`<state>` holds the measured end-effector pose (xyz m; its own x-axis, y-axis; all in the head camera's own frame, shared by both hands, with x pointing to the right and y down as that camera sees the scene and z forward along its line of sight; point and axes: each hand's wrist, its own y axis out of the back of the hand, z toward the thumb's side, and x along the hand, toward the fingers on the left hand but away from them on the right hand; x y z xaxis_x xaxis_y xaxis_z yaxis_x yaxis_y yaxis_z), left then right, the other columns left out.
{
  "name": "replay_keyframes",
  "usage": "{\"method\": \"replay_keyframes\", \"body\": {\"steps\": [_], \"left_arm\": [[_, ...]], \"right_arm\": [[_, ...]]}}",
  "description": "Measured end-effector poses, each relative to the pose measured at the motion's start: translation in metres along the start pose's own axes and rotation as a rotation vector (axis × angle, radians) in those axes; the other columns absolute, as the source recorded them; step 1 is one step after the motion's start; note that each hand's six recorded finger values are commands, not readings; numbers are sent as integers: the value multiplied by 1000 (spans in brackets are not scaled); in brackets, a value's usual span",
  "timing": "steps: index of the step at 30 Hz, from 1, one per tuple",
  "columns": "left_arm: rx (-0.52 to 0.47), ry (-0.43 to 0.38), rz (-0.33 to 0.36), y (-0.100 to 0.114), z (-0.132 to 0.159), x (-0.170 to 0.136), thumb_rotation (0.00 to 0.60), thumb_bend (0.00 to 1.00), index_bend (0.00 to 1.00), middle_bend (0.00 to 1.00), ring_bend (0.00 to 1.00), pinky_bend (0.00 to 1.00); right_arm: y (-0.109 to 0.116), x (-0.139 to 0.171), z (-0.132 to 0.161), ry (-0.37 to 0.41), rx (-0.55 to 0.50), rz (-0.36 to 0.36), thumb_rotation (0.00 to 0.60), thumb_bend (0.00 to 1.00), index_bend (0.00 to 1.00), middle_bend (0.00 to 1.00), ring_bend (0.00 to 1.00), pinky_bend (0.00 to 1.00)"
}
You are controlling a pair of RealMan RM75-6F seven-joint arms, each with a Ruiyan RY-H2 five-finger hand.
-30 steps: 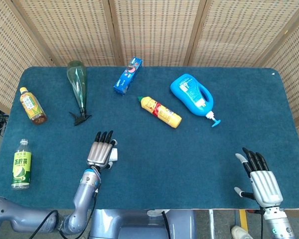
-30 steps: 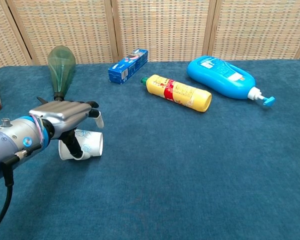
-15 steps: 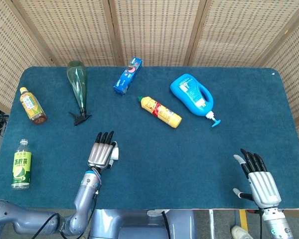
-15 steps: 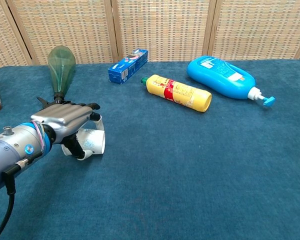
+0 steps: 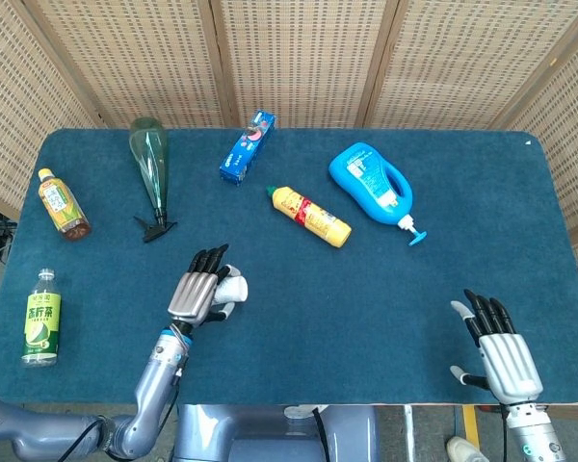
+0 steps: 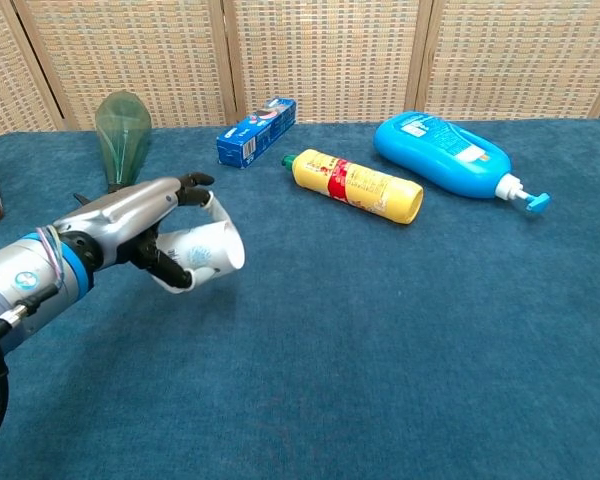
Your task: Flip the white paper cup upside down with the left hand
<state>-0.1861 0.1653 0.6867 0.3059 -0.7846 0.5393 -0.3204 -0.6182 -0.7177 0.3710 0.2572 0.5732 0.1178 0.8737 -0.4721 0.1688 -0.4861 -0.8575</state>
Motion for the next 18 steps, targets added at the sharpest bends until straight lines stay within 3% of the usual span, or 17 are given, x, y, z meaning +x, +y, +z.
{"method": "replay_keyframes", "body": {"steps": [6,11,18], "left_arm": [[-214,-101,20,0,-6,-1,600,311,384,0,0,0],[-349,-137,-36,-11,-16,-3,600,298,383,0,0,0],[-336,-157,-88,-26,-37,-3,600,297,383,0,0,0]], "right_arm": [[-3,0,0,-1,10,5,600,76,0,0,0,0],[-4,1,0,0,13,7,600,76,0,0,0,0],[-5,1,0,2,17,10,600,76,0,0,0,0]]}}
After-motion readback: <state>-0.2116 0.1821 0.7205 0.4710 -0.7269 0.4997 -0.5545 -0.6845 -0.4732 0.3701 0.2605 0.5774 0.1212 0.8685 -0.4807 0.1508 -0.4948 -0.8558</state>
